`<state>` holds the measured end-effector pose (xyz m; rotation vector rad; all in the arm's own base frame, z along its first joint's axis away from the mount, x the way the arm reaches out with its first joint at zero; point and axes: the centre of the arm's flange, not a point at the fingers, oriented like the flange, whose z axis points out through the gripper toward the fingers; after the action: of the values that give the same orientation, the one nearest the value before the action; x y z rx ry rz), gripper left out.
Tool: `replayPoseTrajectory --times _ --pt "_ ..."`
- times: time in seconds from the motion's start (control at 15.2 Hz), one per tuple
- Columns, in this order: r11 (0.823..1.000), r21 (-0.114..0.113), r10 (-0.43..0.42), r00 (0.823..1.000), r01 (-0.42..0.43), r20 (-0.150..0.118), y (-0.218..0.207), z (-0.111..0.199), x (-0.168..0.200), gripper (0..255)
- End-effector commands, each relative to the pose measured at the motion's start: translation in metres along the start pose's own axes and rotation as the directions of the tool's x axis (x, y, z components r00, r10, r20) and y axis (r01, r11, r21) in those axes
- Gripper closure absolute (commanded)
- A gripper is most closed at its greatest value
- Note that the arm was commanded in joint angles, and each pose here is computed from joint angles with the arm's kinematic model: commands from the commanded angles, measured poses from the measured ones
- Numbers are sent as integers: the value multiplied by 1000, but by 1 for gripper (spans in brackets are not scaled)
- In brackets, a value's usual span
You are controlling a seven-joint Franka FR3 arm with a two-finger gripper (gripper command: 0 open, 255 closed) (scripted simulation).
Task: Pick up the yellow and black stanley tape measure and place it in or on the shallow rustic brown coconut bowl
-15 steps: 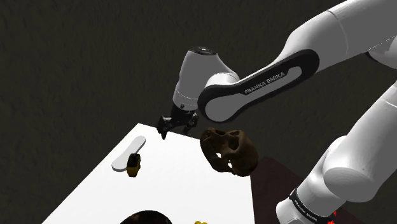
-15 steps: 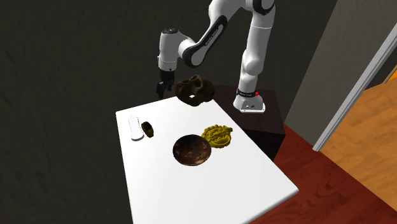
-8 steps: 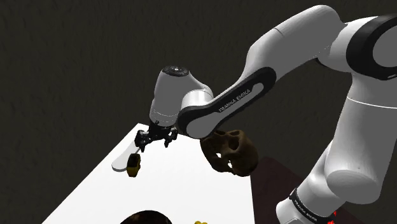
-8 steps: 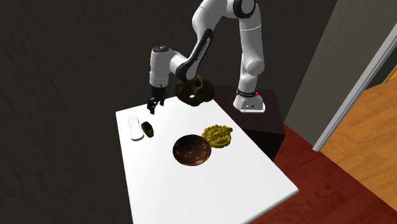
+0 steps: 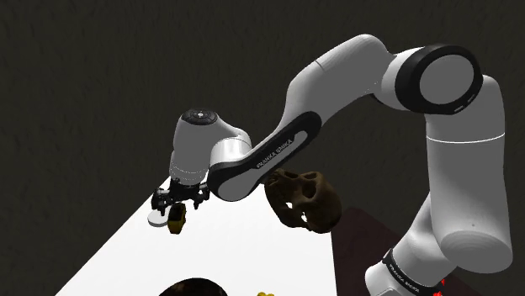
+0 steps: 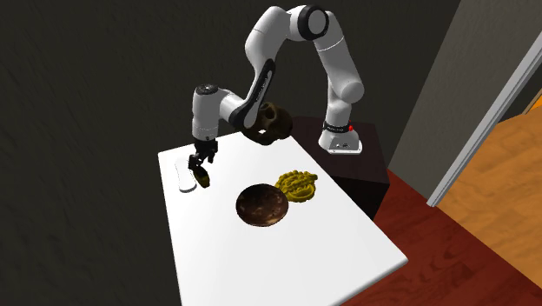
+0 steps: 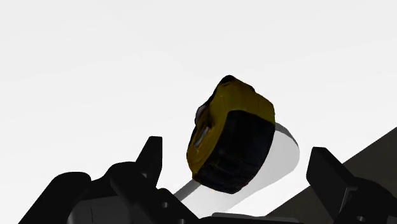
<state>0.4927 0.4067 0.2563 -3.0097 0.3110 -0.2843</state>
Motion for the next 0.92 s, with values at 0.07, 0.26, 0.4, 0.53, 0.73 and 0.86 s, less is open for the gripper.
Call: replayPoseTrajectory --times 0.07,0.26,0.4,0.53,0.73,0.86 --pt "1000 1 1 1000 -1 0 -2 16 0 0" --pt "1000 1 1 1000 -1 0 -2 32 0 0" --pt "1000 1 1 1000 -1 0 -2 35 0 0" --pt "1000 1 1 1000 -1 0 -2 35 0 0" --pt "1000 1 1 1000 -1 0 -2 35 0 0" --pt "1000 1 1 1000 -1 0 -2 35 0 255"
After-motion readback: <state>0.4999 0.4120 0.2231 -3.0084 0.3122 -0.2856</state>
